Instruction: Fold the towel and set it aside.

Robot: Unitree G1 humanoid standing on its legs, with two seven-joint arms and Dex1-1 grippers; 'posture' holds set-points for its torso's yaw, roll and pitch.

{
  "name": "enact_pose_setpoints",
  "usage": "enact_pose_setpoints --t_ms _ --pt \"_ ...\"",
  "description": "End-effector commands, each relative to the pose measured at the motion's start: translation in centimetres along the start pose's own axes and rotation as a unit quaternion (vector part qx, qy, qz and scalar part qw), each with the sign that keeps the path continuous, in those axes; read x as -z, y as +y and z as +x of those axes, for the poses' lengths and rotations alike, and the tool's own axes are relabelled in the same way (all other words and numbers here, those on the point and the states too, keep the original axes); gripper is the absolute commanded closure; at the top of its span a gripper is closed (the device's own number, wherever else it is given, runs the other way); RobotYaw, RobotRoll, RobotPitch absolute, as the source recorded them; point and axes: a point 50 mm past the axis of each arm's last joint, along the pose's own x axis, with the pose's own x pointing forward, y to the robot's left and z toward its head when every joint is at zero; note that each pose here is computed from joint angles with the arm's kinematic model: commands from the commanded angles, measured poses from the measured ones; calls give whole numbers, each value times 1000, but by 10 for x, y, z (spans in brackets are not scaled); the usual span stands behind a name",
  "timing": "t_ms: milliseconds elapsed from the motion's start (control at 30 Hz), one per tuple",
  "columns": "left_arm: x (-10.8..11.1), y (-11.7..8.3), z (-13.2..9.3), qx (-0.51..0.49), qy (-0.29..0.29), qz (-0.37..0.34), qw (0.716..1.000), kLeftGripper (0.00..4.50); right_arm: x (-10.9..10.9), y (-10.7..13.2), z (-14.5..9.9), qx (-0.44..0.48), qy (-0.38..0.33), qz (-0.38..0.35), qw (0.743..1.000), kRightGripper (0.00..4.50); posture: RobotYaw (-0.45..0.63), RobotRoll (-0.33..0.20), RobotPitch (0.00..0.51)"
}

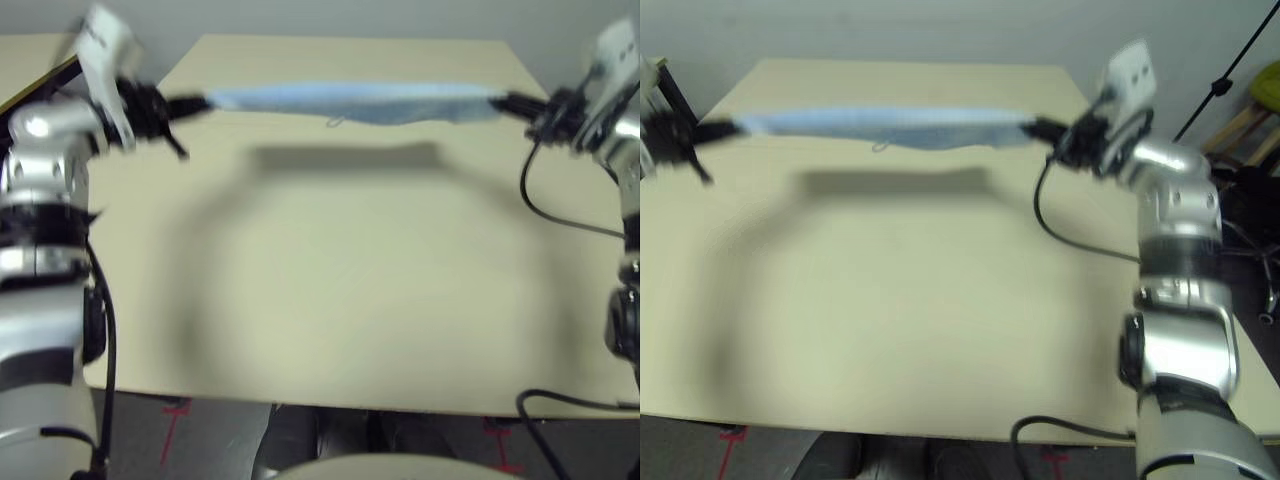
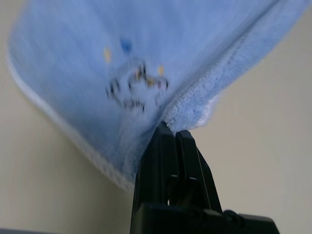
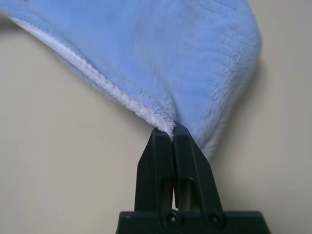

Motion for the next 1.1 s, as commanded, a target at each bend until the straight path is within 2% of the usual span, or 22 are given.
enact_pose_setpoints --t_ms 33,133,467,633,733,833,967,1100 --pt "5 -16 -8 37 15 -27 999 4470 12 14 -2 -21 22 -17 999 4500 138 0 86" --pt "16 -27 -14 62 44 -59 995 4470 26 21 -8 -48 52 -3 997 4500 138 0 86" --pt "22 -48 -43 107 97 -133 981 4470 38 42 -39 -151 142 34 978 4500 138 0 94" --pt "24 -55 -57 122 110 -156 974 4470 41 67 -57 -230 192 85 950 4500 143 0 93" --pt "24 -59 -63 136 123 -164 969 4470 40 73 -64 -250 212 106 939 4500 143 0 93" --pt "21 -54 -62 124 113 -160 973 4470 35 65 -61 -230 204 93 947 4500 141 0 94" --pt "18 -42 -52 103 94 -146 979 4470 27 43 -45 -181 172 52 967 4500 137 0 101" --pt "16 -31 -41 93 85 -137 982 4470 25 27 -30 -157 160 29 974 4500 147 0 107"
